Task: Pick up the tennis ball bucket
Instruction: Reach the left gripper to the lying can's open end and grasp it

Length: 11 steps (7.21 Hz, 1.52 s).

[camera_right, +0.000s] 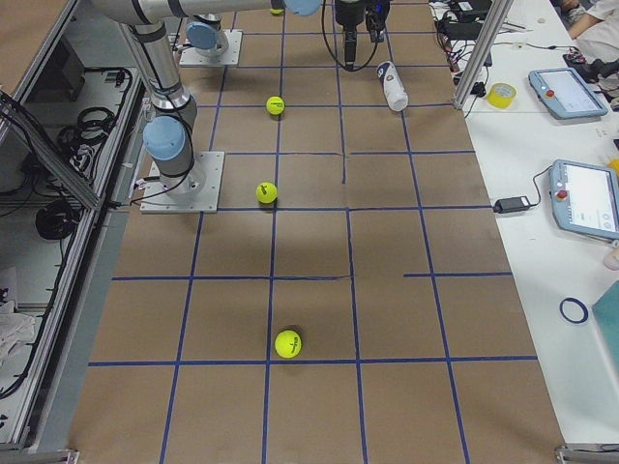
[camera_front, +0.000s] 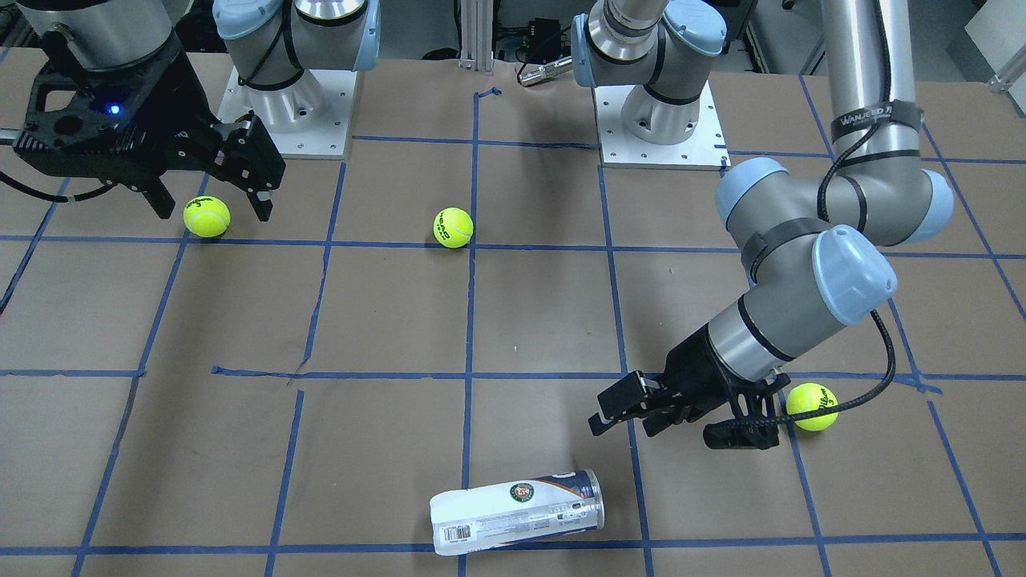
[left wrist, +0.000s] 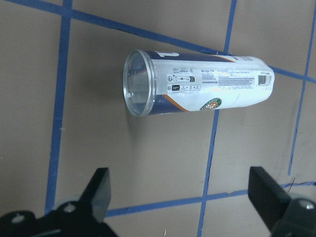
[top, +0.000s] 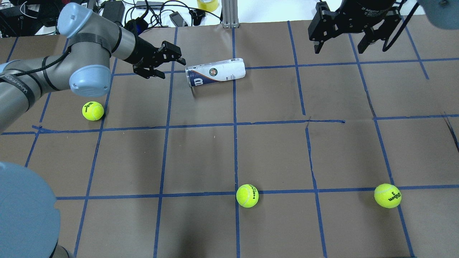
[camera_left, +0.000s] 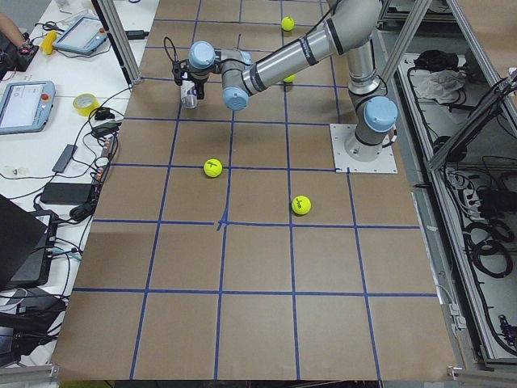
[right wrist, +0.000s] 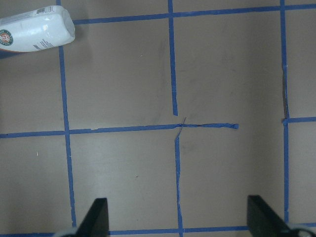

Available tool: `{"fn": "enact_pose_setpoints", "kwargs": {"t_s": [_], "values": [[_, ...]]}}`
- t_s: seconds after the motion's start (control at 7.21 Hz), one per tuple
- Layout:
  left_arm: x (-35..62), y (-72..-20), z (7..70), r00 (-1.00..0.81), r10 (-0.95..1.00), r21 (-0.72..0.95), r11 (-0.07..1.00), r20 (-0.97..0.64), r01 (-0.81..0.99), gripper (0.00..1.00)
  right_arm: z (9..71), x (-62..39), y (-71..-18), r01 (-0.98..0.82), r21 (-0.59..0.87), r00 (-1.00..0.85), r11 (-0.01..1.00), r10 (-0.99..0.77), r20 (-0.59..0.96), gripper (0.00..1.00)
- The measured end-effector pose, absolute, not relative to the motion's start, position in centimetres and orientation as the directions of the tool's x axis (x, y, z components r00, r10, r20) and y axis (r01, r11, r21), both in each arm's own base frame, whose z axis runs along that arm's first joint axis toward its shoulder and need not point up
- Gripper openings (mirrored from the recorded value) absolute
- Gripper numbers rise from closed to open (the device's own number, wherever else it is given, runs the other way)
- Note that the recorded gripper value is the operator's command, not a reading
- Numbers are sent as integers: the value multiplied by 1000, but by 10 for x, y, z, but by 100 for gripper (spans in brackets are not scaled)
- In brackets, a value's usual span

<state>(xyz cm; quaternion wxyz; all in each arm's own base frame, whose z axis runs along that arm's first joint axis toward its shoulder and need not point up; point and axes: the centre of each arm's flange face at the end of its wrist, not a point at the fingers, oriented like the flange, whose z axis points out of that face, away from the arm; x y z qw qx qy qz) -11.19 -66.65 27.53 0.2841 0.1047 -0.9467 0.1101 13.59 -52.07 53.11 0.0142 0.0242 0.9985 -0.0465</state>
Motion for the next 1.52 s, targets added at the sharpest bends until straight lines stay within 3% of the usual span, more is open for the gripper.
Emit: {"fn": "enact_pose_setpoints", "kwargs": {"t_s": [0.55,1.39,1.52], "values": [[-109,-715,260,-781,-178,-148,933,598,-326,100,530,135,-521,51,-91,-998,995,48,-31,100],[-130,-701,193,-710,-297,39,934,638,-356,100,533,136,-517,43,-93,-999,995,40,-30,100],[-134,-700,192,-700,-310,57,931,644,-361,95,533,136,-517,42,-93,-999,995,39,-30,100]]}}
